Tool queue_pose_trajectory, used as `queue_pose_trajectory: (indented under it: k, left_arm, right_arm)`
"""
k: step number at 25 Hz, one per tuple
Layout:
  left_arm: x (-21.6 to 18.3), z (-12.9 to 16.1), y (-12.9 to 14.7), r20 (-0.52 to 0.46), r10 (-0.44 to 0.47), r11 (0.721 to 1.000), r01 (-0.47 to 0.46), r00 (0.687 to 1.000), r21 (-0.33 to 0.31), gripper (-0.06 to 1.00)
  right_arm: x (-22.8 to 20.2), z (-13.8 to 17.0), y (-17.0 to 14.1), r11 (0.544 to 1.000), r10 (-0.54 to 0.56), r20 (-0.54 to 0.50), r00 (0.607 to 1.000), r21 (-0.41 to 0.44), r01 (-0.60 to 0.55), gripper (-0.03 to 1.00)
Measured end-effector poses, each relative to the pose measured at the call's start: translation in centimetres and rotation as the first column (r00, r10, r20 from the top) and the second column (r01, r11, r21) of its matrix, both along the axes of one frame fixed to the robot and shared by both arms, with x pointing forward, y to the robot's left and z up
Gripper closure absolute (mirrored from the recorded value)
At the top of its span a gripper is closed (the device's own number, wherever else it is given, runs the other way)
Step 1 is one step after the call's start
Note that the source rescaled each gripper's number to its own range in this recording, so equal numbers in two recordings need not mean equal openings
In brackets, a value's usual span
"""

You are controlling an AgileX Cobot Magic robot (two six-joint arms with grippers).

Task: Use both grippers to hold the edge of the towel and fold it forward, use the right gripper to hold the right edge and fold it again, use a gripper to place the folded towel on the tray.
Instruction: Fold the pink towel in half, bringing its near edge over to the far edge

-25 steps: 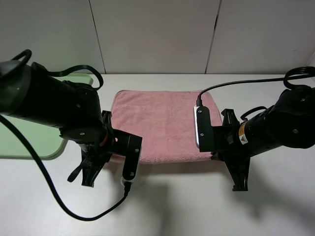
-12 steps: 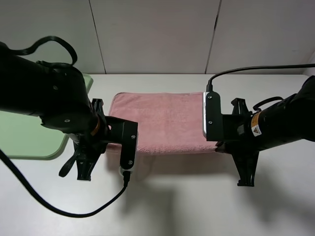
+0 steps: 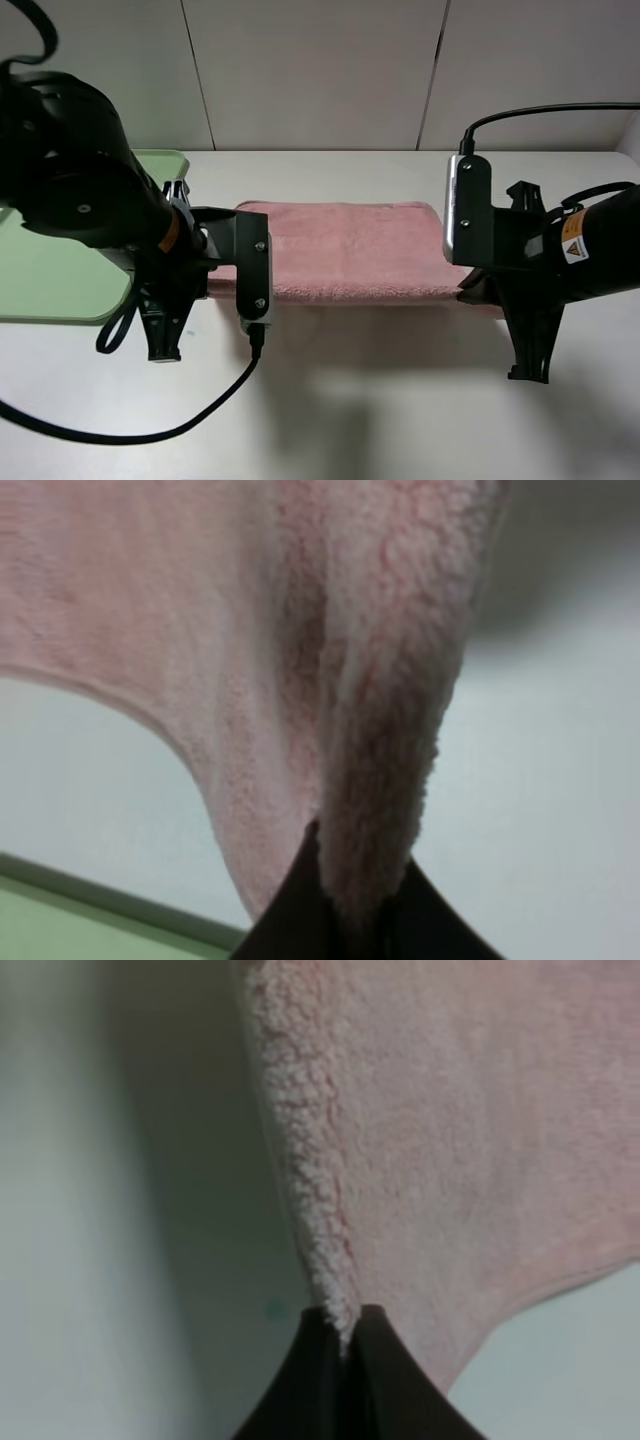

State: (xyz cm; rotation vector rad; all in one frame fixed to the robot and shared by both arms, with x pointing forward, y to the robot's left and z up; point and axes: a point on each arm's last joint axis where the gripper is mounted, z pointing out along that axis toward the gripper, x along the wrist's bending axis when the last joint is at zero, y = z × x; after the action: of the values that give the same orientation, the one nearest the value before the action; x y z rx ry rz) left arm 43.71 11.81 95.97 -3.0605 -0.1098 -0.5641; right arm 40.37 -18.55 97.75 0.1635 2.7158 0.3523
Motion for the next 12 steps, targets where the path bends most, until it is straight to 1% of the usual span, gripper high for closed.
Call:
queue_pose_trajectory:
  k: [4,8,9,12]
  left_arm:
    - [-0.7,1.2,0.3,-0.002,0.022,1.0,-0.022,1.0,-0.023,0.94]
    - [-2.2,1.9,-0.3,-0.003,-0.018,1.0,0.018,1.0,-0.006,0.94]
    - [-3.0,2.0,-0.8,-0.004,-0.032,0.999,0.032,0.999,-0.001,0.94]
    - [-4.0,2.0,-1.4,-0.005,-0.023,1.0,0.023,1.0,-0.004,0.94]
  right_arm:
    - [-0.8,0.9,-0.4,0.999,-0.02,-0.005,1.0,0.027,0.02,0.97]
    - [-1.6,1.7,-0.9,0.999,-0.032,-0.022,0.999,0.031,0.033,0.97]
    - [-1.8,1.8,-1.1,0.999,-0.038,-0.03,0.999,0.029,0.039,0.97]
    - [-2.4,2.2,-1.5,0.997,-0.061,-0.043,0.997,0.037,0.063,0.97]
